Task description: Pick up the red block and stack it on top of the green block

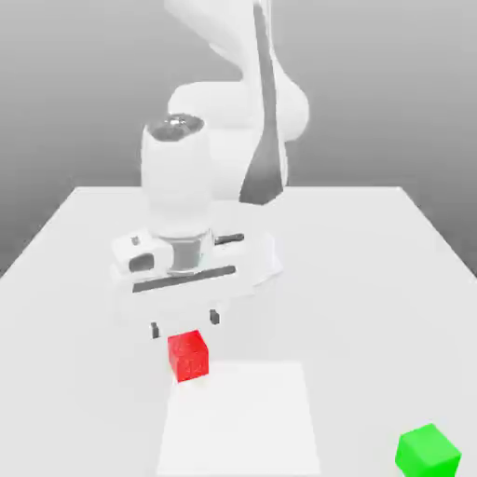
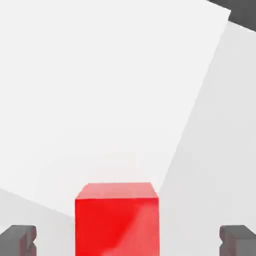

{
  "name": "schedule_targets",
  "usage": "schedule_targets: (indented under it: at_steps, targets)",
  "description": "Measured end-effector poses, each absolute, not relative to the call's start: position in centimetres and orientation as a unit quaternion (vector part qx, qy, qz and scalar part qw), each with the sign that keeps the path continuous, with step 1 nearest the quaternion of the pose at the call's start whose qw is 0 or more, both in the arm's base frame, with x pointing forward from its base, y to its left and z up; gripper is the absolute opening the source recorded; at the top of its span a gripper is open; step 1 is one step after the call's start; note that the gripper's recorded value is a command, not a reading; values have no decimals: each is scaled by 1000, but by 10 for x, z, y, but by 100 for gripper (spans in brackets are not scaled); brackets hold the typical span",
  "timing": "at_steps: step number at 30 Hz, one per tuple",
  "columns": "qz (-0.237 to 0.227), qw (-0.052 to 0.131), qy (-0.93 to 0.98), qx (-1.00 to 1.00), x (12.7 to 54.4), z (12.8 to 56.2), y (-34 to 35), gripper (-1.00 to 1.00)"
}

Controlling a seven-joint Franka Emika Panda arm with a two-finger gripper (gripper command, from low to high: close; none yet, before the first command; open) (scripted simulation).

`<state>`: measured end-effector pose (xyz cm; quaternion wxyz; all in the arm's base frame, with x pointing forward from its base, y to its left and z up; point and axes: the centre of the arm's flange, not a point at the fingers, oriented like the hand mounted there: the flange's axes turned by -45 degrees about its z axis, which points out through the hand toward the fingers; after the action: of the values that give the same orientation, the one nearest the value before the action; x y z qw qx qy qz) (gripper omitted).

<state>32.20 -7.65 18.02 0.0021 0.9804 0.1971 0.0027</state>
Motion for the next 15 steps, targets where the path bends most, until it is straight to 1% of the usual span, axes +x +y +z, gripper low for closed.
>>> schedule_targets:
  at_steps: [4, 5, 11, 15]
  targets:
    - [1, 2, 197, 980, 318, 152, -78, 0]
    - [0, 1, 198, 980, 317, 146, -77, -100]
    - [-1, 0, 198, 980, 316, 143, -77, -100]
    - [0, 1, 197, 980, 319, 161, -78, -100]
